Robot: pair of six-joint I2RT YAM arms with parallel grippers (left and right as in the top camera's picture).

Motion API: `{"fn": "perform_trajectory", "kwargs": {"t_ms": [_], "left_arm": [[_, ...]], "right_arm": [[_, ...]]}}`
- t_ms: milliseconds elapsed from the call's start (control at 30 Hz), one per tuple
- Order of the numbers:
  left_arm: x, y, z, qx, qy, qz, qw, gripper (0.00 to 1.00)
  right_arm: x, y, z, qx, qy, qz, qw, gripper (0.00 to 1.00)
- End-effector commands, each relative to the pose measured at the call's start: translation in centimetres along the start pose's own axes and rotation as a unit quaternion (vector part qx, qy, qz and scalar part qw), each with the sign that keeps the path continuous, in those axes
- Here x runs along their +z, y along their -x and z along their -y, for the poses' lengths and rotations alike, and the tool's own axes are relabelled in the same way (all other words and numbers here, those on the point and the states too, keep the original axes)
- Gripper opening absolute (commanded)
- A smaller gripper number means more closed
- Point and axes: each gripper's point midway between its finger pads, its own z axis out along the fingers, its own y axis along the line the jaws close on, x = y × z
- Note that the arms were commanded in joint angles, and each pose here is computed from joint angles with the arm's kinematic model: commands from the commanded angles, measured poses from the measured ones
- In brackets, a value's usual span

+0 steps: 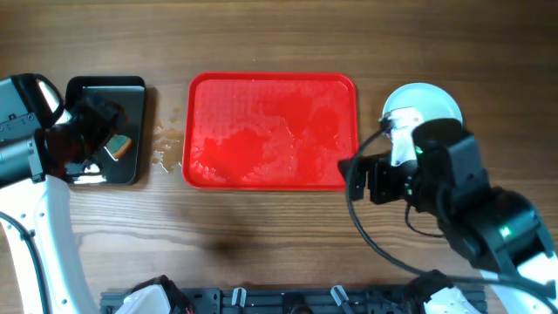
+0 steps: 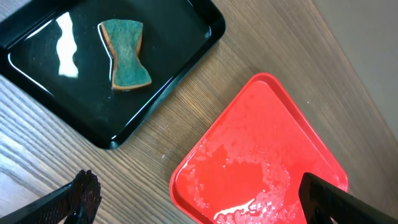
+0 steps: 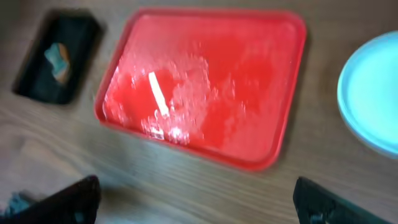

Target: Clean dirty plates on tray and stack at the side

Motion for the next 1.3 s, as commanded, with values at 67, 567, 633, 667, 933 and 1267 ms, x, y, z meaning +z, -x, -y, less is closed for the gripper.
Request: {"fn": "perform_trajectory", "kwargs": {"t_ms": [67, 567, 633, 667, 933, 1267], "left_arm": [[-0.4, 0.0, 0.3, -0.001, -0.009, 0.001, 1.0, 1.0], [-0.4, 0.0, 0.3, -0.001, -0.009, 0.001, 1.0, 1.0], [-0.4, 0.0, 0.3, -0.001, -0.009, 0.001, 1.0, 1.0], [-0.4, 0.0, 0.3, -0.001, -0.009, 0.001, 1.0, 1.0], [-0.4, 0.0, 0.3, -0.001, -0.009, 0.001, 1.0, 1.0], [-0.4, 0.0, 0.3, -0.001, -0.009, 0.001, 1.0, 1.0]], "right_arm": [[-2.1, -0.6, 3.1, 0.025, -0.008, 0.133, 0.991, 1.0], [-0.4, -3.4, 5.3, -0.023, 0.063, 0.408, 0.911, 1.0], [-0.1, -3.1, 5.5, -0.027, 0.065, 0.431, 0.9, 1.0], [0.0, -3.1, 5.9, -0.025, 0.058, 0.438, 0.897, 1.0], [2.0, -3.9, 10.1, 0.012, -0.033, 0.446, 0.894, 1.0], [3.5, -5.3, 10.4, -0.017, -0.052, 0.406, 0.912, 1.0]]}}
